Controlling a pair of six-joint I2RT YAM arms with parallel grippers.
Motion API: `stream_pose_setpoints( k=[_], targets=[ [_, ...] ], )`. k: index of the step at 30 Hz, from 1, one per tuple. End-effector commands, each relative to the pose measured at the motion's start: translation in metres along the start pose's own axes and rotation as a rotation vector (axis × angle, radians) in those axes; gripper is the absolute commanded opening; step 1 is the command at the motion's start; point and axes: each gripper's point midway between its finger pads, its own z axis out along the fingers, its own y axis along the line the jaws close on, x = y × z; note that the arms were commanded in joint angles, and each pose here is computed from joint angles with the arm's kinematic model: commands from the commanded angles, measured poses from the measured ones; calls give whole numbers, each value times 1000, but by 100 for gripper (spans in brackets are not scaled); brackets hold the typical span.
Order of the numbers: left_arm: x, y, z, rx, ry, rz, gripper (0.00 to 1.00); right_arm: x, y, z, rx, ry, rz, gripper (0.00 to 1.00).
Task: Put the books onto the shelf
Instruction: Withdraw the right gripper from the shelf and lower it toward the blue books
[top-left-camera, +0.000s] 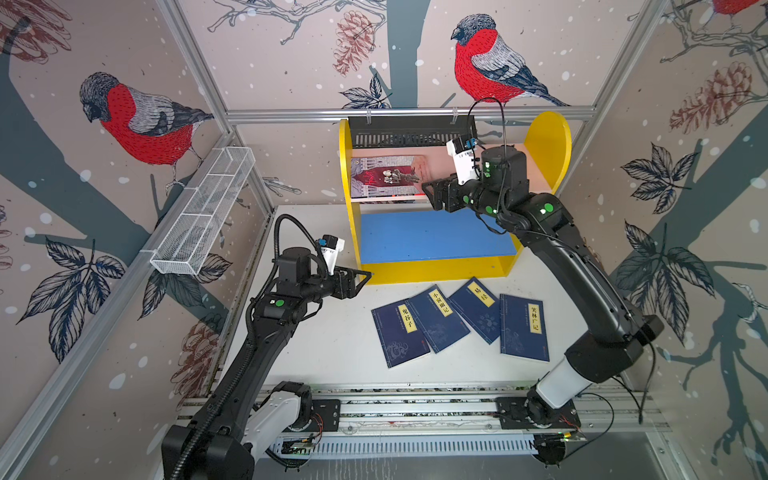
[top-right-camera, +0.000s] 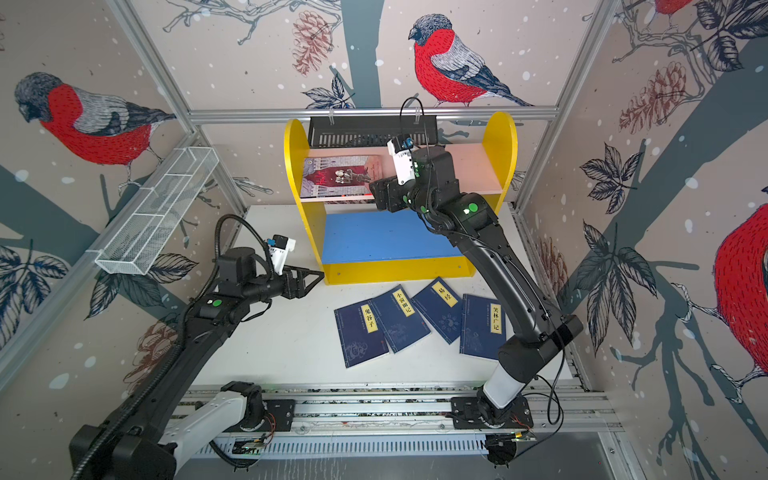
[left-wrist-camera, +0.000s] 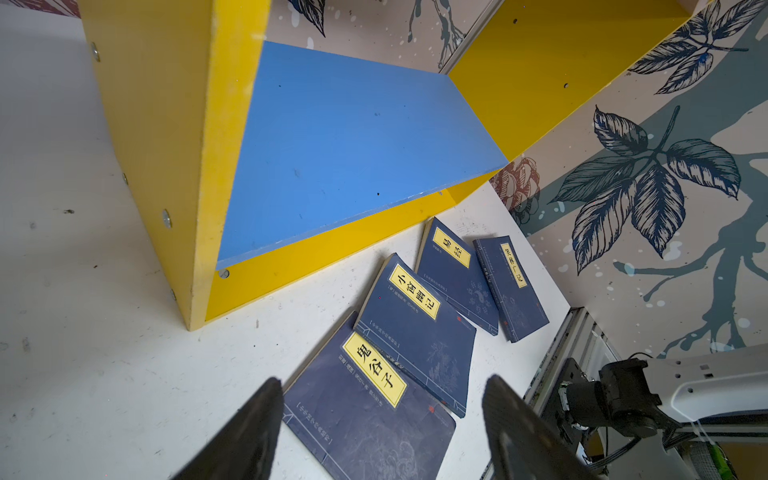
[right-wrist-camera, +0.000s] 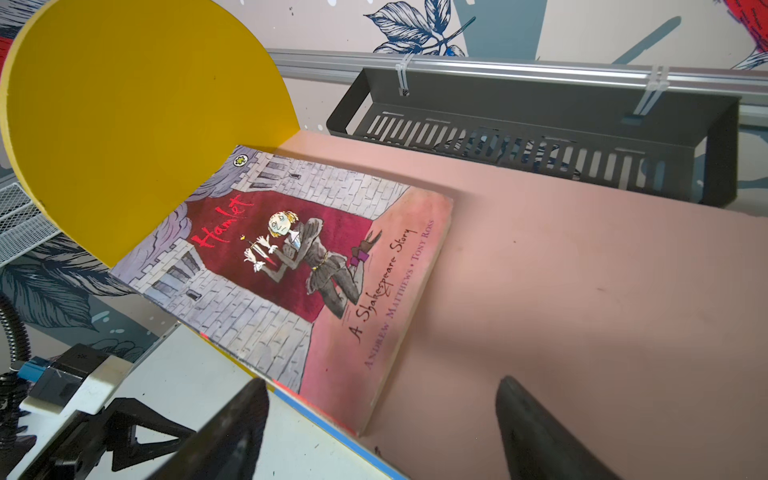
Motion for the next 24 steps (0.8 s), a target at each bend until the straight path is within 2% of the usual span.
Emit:
stream_pose_setpoints(
  k=[1,24],
  targets=[
    [-2,-4,-2,12,-8,26,76,9,8,3,-50,52,34,86],
    [-3,-5,-4,10,-12,28,76,18,30,8,-191,119,88,85]
  ],
)
